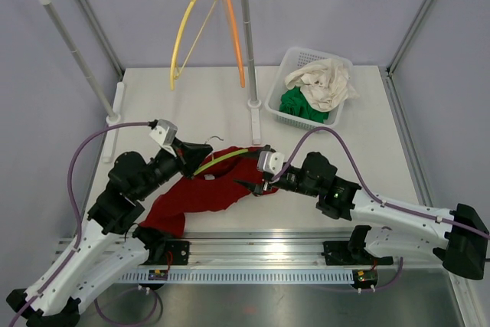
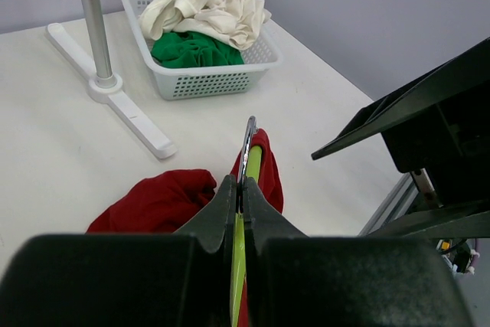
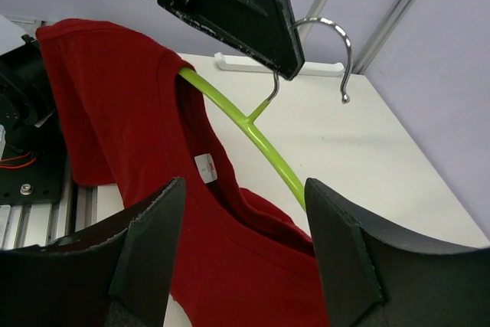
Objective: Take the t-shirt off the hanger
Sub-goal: Remove the tshirt from the hanger
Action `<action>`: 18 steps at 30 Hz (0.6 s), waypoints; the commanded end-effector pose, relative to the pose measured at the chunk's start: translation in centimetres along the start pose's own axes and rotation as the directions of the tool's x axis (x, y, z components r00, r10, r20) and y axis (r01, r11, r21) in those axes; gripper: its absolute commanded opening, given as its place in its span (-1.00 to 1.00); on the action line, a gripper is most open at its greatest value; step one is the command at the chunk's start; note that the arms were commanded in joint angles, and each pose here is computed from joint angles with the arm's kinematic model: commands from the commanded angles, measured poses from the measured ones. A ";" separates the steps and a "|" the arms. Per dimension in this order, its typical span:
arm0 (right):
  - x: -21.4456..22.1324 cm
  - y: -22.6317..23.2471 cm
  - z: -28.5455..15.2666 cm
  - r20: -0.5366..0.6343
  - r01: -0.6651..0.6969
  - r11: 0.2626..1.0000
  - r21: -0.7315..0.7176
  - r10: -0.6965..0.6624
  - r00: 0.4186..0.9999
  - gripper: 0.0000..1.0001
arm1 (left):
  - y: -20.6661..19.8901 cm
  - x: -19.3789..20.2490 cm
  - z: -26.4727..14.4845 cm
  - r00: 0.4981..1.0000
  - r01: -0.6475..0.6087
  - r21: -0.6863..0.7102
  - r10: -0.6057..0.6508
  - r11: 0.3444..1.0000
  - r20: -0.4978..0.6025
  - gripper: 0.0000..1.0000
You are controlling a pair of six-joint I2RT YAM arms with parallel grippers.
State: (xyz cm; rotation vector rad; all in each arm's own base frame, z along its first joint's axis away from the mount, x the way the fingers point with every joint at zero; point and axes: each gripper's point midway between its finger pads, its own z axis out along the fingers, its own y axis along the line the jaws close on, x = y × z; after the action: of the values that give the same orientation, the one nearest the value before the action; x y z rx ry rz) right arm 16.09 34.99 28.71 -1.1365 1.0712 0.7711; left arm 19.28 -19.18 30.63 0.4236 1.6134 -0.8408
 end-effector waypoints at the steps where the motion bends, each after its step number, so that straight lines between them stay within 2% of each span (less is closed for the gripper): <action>1: -1.3 0.4 0.6 0.068 -0.023 1.000 -0.014 0.024 0.997 0.43 | -1.1 -4.8 -0.5 0.985 -0.028 0.024 0.023 0.999 0.171 -1.00; 9: -1.4 1.1 0.8 0.086 -0.030 0.998 -0.051 0.035 0.996 0.44 | -0.7 -5.4 -0.4 0.977 -0.072 0.000 0.071 0.997 0.202 -1.00; 18: -1.3 1.0 1.0 0.111 -0.042 0.999 -0.034 0.045 0.993 0.51 | -1.7 -5.3 0.0 0.979 -0.102 0.059 0.090 0.993 0.184 -1.00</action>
State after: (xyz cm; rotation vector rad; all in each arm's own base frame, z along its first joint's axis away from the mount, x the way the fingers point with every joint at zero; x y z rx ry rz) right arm 15.50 35.93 28.26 -1.1268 1.0471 0.8421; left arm 19.73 -19.15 31.63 0.4450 1.5556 -0.8102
